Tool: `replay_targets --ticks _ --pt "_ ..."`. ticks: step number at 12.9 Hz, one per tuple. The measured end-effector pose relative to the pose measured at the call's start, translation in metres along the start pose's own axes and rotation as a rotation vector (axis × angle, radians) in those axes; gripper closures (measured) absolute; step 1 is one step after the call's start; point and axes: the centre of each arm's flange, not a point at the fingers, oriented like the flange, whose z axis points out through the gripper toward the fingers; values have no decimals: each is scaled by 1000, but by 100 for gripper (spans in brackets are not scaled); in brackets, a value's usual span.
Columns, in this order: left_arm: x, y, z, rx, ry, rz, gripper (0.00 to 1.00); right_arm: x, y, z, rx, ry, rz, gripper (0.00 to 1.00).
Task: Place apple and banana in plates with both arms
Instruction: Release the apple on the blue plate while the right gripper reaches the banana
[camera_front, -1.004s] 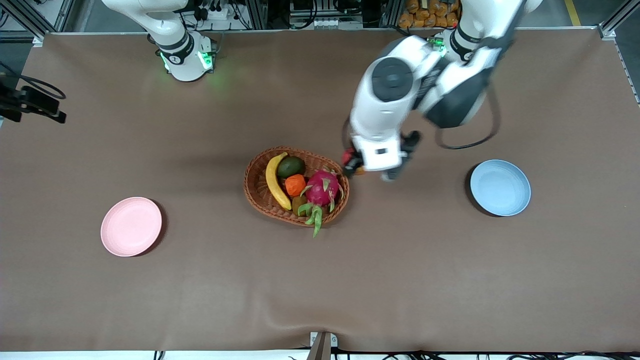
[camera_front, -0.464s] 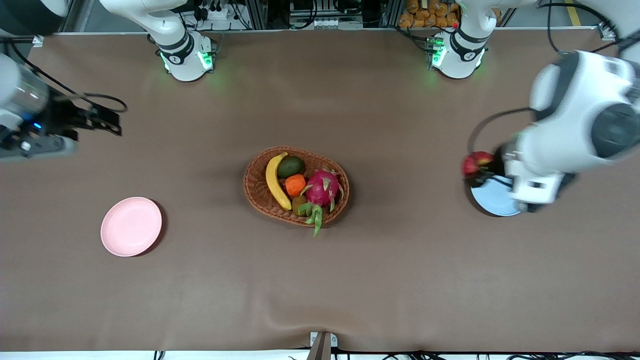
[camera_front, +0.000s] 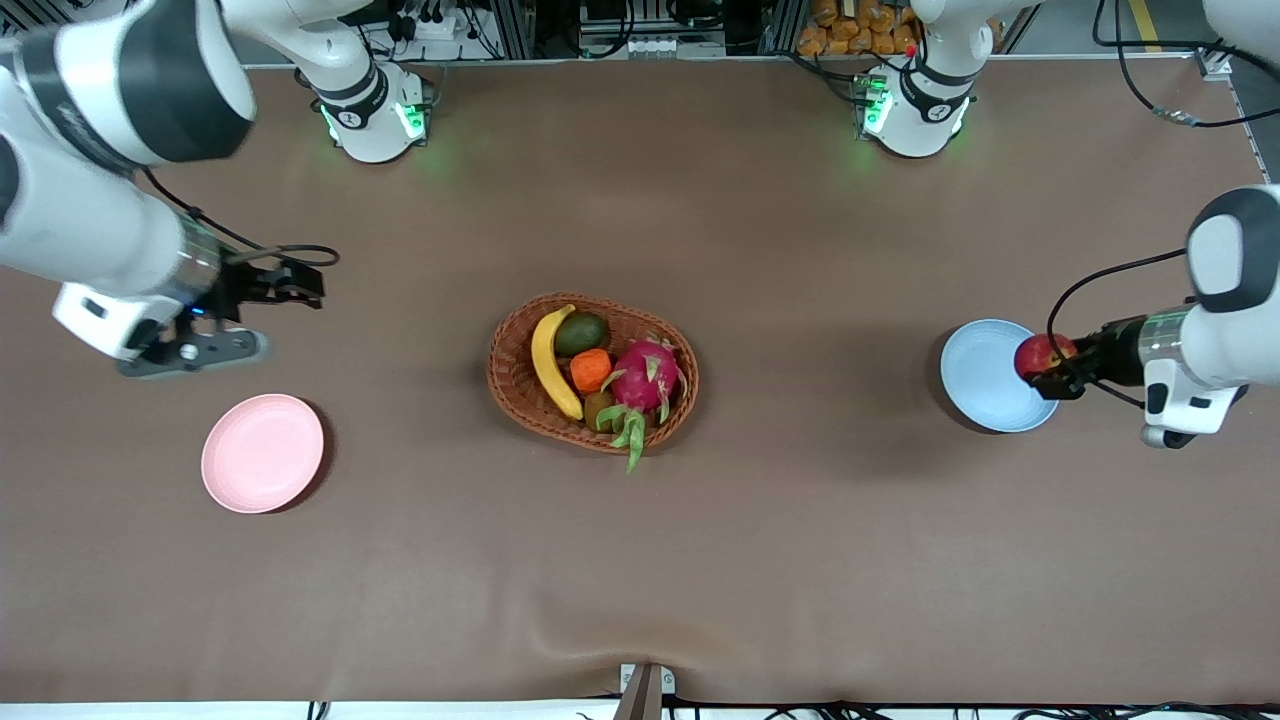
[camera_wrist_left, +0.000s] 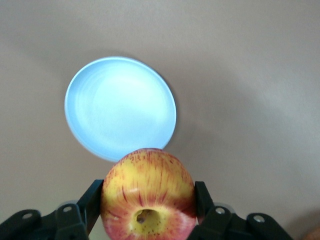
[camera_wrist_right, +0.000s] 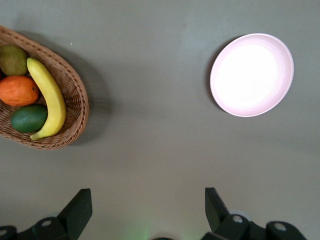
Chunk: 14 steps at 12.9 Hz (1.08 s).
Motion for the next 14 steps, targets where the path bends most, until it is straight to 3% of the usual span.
replay_targets --ticks 3,5,9,14 --pt "-5 -5 62 -37 65 -4 22 28 -45 49 42 -63 -48 0" --pt "-3 -16 85 -56 93 -13 22 48 -61 87 74 -71 -54 0" --pt "19 -40 118 -98 149 36 22 62 -84 155 73 -21 17 0" --pt "29 -46 148 -111 151 35 22 55 -133 200 70 40 173 0"
